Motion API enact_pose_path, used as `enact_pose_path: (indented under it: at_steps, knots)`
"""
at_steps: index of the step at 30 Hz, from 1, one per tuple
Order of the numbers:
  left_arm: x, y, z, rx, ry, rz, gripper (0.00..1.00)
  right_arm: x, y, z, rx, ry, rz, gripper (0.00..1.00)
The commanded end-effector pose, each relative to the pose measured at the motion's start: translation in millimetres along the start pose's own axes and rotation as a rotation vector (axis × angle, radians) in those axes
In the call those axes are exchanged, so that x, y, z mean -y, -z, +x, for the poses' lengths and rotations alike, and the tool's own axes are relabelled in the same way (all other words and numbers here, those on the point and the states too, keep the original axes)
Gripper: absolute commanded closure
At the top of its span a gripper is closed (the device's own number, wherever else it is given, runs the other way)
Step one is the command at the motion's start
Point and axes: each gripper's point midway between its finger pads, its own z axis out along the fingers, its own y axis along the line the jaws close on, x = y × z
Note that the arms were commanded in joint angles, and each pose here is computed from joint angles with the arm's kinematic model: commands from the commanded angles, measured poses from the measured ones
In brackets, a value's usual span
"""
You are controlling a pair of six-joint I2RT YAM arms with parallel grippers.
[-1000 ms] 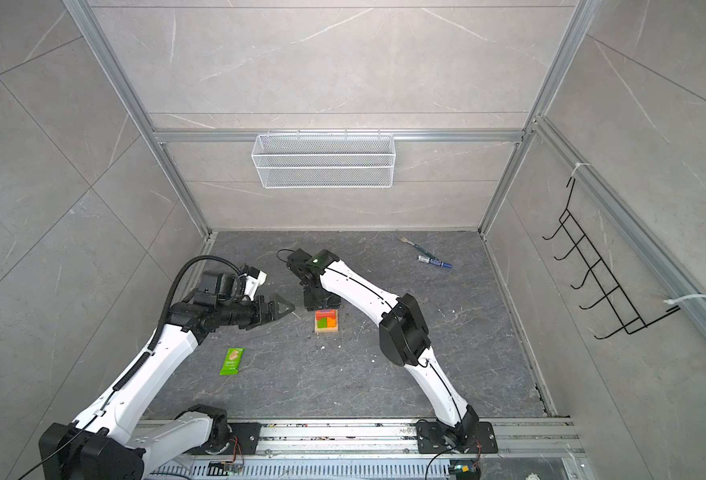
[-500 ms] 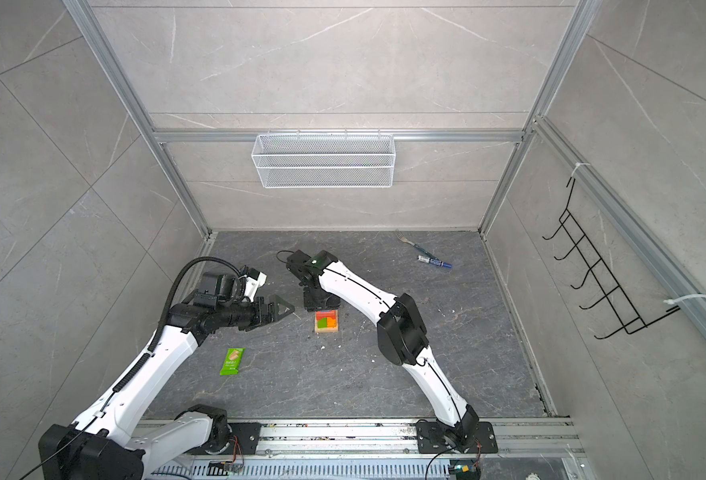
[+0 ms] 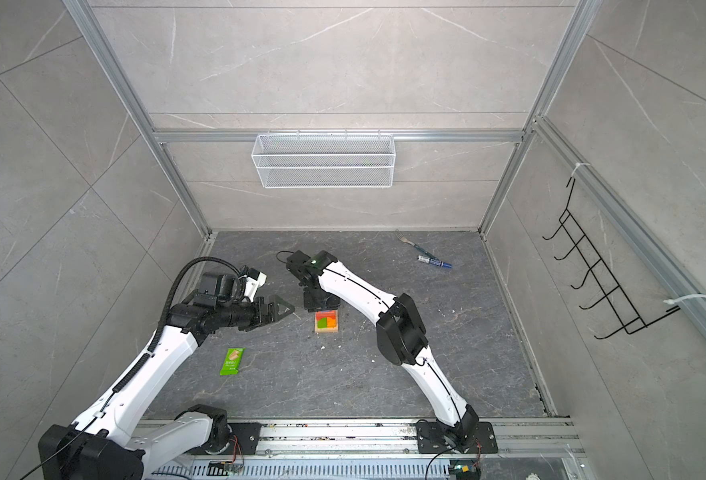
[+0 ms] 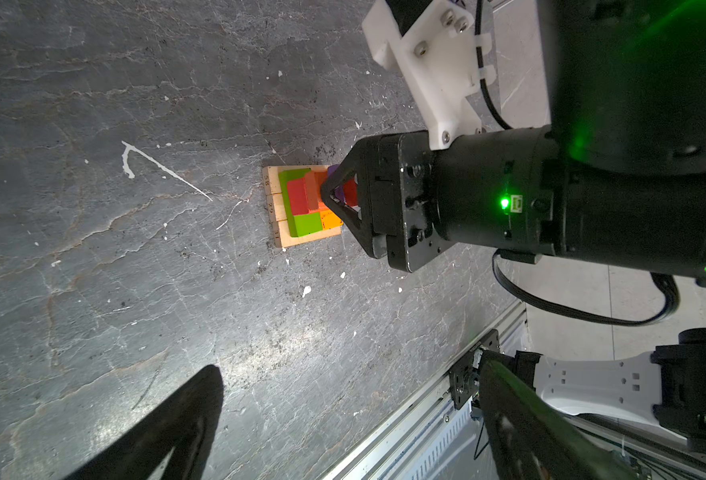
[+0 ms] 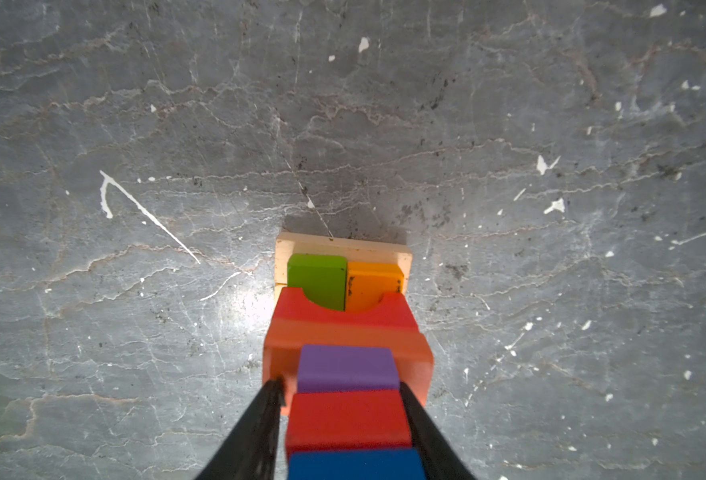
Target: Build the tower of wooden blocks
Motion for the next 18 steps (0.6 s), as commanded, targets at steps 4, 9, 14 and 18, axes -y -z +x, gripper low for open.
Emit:
enact_pose_path:
  at_steps: [4,9,14,18]
  knots:
    - [10.3,3.9,-3.7,0.018,-0.017,0.047,0.02,5.4,-1.1,-0.9,-0.008,-0.024,0.022,0.83]
    - [10.4,4.0,-4.2,0.020,-0.017,0.048,0.02,5.2,0.8,-1.1,-0.003,-0.030,0.018,0.86]
    - [10.9,4.1,-4.3,0.020,-0.017,0.050,0.02,6.5,0.7,-0.8,-0.005,-0.031,0.026,0.92]
    - [10.8,4.0,-4.2,0.019,-0.017,0.051,0.02,6.6,2.4,-1.4,-0.001,-0.030,0.026,0.93]
